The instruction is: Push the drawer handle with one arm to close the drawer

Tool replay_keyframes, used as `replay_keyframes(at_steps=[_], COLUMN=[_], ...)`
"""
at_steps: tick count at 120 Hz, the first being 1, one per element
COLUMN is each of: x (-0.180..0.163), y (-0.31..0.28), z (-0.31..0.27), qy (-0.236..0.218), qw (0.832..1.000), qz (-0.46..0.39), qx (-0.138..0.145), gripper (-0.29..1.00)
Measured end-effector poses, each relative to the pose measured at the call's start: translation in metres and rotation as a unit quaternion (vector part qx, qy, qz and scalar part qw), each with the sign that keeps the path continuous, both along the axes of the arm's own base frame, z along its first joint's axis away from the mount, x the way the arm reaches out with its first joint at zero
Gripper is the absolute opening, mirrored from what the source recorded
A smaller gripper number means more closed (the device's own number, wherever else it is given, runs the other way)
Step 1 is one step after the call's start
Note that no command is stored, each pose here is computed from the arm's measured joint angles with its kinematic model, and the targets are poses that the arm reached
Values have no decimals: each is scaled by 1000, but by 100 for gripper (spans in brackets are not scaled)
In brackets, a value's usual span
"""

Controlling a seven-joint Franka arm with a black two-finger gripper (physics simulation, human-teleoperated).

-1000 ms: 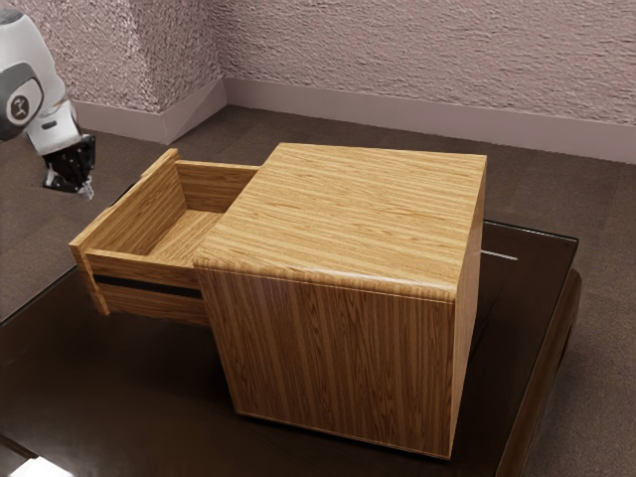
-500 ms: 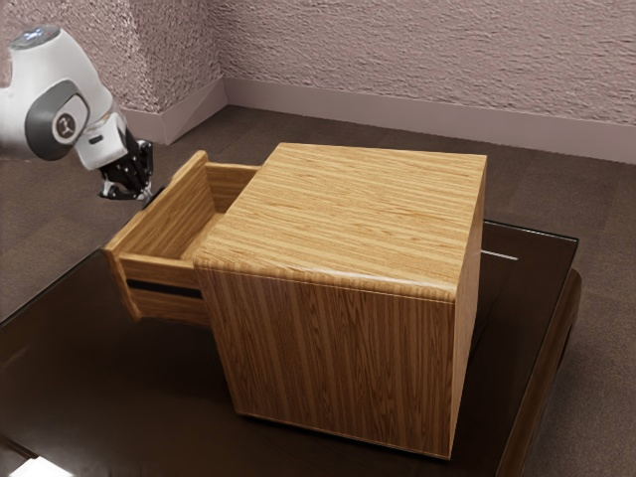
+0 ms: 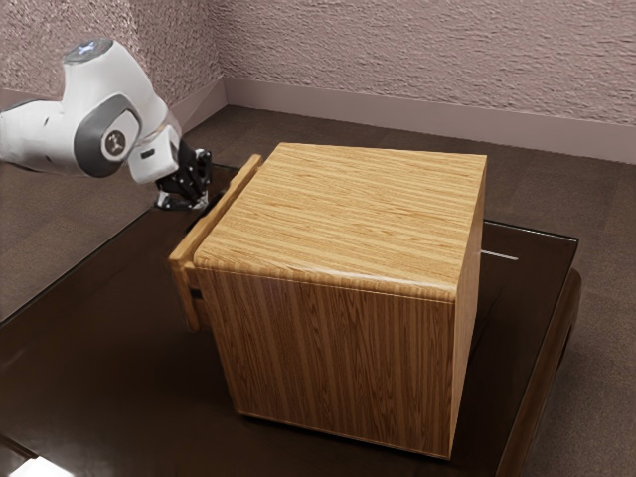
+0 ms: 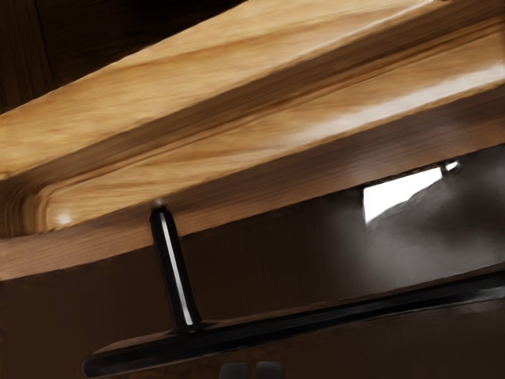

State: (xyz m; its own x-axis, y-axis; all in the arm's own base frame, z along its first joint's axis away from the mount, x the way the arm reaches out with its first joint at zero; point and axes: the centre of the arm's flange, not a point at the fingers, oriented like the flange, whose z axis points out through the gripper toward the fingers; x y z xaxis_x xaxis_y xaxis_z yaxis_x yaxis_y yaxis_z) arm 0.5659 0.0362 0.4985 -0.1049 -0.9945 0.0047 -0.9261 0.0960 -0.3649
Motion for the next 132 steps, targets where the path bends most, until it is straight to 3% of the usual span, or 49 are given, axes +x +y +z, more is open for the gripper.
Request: replay_keyframes(at_steps=[46,62,70,92,106,118,132], x=[12,2,-4,-33,-54,-65,-73], y=[-40,-33,-21,-11,-19,-14,-15], z=[5,0,19,158,214,215,209], qy=[-50,-5,14,15,38,80,112], qw=[998,1000,1000,999,995,986,971], qz=[-22,-21,-14,34,89,148,211], qx=[-6,-6,-4,21,22,17,9], gripper=[-9,-8,-8,-8,16,36,50])
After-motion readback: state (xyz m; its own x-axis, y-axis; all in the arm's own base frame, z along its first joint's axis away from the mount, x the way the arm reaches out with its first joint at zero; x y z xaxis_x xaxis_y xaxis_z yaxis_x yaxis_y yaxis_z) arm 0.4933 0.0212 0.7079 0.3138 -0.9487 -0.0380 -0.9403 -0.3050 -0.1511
